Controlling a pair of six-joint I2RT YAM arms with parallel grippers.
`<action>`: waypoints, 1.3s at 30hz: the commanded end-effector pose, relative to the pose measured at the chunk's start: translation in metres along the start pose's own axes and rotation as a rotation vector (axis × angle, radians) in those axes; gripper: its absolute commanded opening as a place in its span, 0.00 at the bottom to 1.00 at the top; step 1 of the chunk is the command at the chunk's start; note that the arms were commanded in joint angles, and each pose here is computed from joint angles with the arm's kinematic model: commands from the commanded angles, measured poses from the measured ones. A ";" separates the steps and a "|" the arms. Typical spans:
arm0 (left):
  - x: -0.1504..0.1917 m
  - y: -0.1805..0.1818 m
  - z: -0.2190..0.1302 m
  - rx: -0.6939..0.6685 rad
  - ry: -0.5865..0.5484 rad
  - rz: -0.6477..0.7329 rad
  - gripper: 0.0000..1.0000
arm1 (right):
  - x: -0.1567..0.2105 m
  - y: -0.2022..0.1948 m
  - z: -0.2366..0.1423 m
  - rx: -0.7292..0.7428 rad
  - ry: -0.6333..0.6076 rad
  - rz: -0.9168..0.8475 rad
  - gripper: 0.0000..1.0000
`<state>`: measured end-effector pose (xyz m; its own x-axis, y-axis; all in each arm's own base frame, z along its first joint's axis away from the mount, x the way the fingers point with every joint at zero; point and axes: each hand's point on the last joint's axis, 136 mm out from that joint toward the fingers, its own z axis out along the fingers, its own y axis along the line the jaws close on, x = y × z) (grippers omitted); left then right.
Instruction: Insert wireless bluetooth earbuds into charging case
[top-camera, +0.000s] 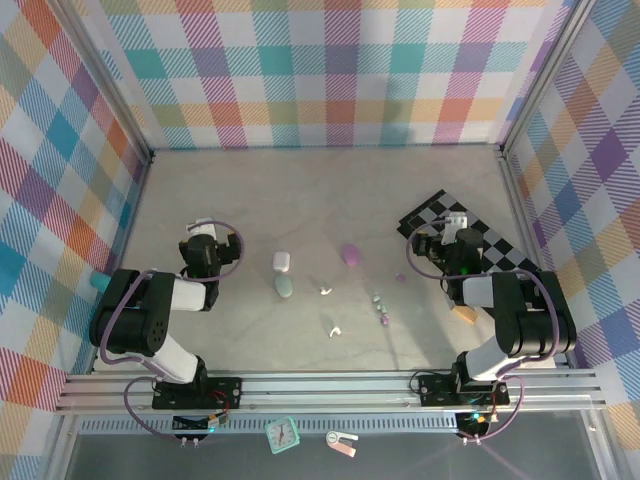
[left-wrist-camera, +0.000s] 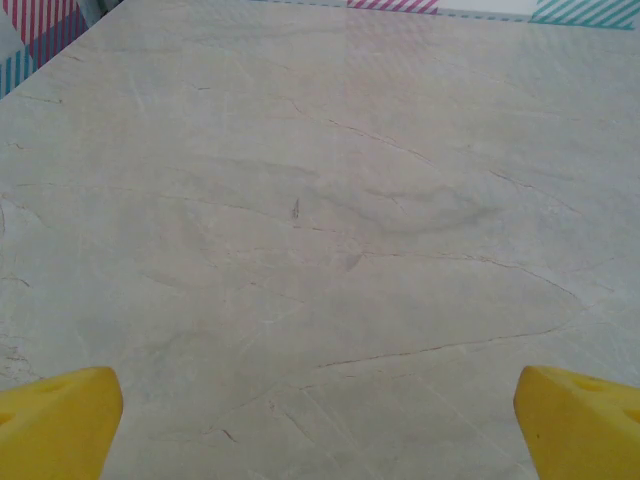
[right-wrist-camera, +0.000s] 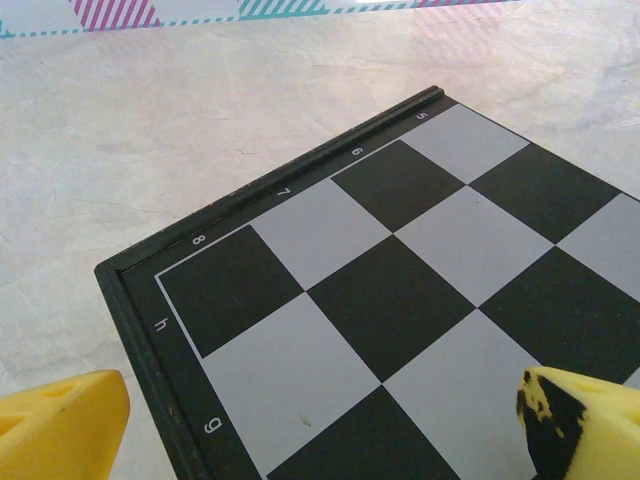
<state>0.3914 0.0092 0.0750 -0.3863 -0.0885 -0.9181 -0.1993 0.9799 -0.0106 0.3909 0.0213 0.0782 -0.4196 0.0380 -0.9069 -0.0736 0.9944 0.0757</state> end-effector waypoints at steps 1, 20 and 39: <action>-0.011 -0.002 0.000 0.000 -0.041 -0.007 1.00 | -0.015 0.000 0.001 -0.011 -0.049 -0.003 0.99; -0.012 -0.002 0.000 0.001 -0.044 -0.008 1.00 | -0.015 0.000 0.002 -0.010 -0.046 -0.002 0.99; -0.044 -0.008 -0.044 -0.043 -0.143 0.079 1.00 | -0.059 0.015 -0.035 0.012 -0.003 0.022 0.99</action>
<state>0.3693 -0.0028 0.1003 -0.3155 -0.0256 -0.9486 -0.1954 0.9800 0.0385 0.3891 0.0284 0.1386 -0.3668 0.0298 -0.9298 -0.0736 0.9954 0.0609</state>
